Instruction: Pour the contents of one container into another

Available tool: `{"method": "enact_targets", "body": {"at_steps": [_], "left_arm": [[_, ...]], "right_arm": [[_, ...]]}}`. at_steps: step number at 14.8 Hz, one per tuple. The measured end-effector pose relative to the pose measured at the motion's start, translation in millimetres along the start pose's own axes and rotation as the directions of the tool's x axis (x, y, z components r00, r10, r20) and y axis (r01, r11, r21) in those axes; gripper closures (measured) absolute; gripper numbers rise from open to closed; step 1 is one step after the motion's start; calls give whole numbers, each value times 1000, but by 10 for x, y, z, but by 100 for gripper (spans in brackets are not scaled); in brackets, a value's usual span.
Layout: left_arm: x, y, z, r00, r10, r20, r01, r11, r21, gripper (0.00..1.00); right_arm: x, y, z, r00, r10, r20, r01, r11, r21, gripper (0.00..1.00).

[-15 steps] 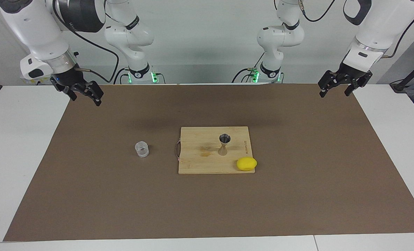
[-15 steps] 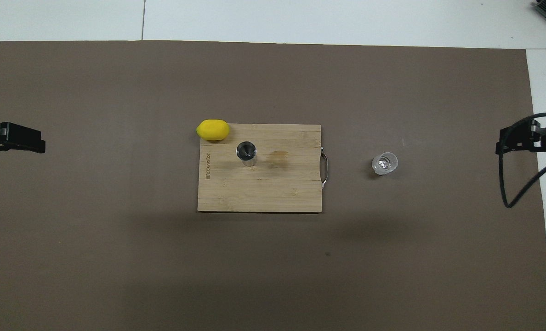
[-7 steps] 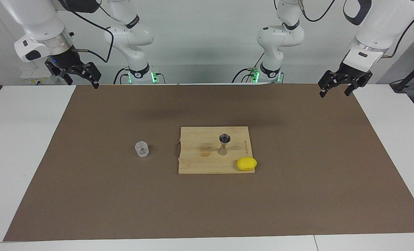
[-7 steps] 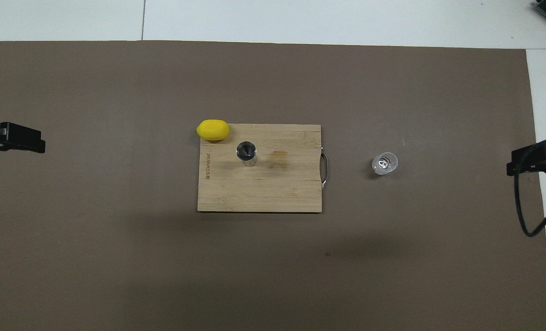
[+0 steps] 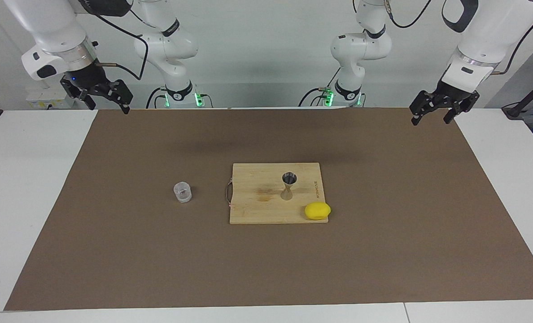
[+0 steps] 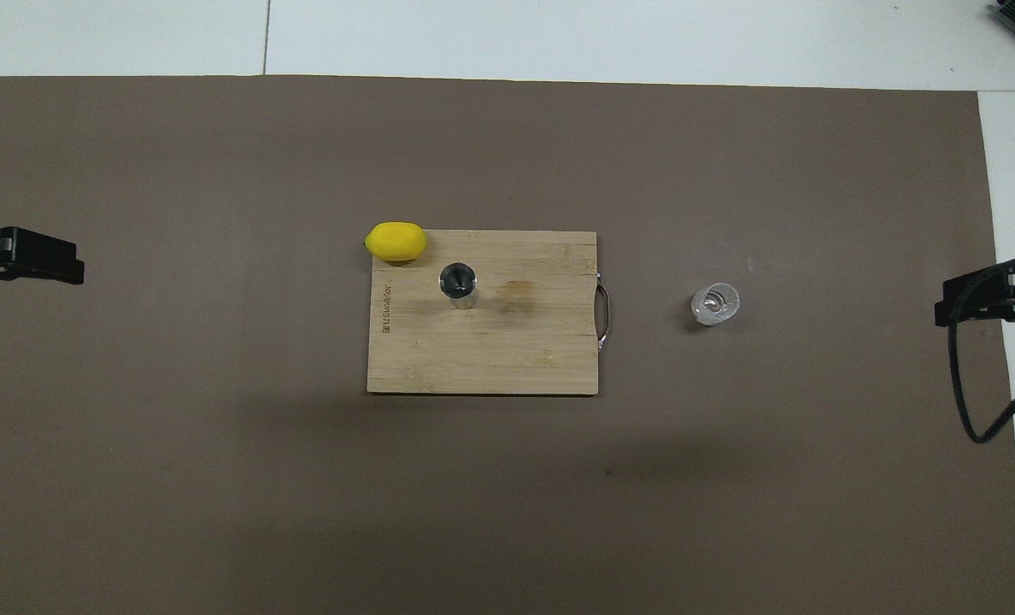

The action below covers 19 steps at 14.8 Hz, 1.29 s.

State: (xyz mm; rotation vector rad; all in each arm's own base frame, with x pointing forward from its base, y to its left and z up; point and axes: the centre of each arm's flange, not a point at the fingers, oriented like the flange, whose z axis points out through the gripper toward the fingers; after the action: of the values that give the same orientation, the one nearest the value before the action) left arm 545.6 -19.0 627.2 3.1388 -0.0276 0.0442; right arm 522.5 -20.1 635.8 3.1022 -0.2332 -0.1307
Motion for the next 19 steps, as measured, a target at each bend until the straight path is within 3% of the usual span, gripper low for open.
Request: {"method": "enact_targets", "body": {"at_steps": [19], "left_arm": [[0, 0, 0, 1000, 0, 0, 0, 1000, 0, 0]], "right_arm": [[-10, 1, -39, 1000, 0, -14, 0, 1000, 2, 0]]}}
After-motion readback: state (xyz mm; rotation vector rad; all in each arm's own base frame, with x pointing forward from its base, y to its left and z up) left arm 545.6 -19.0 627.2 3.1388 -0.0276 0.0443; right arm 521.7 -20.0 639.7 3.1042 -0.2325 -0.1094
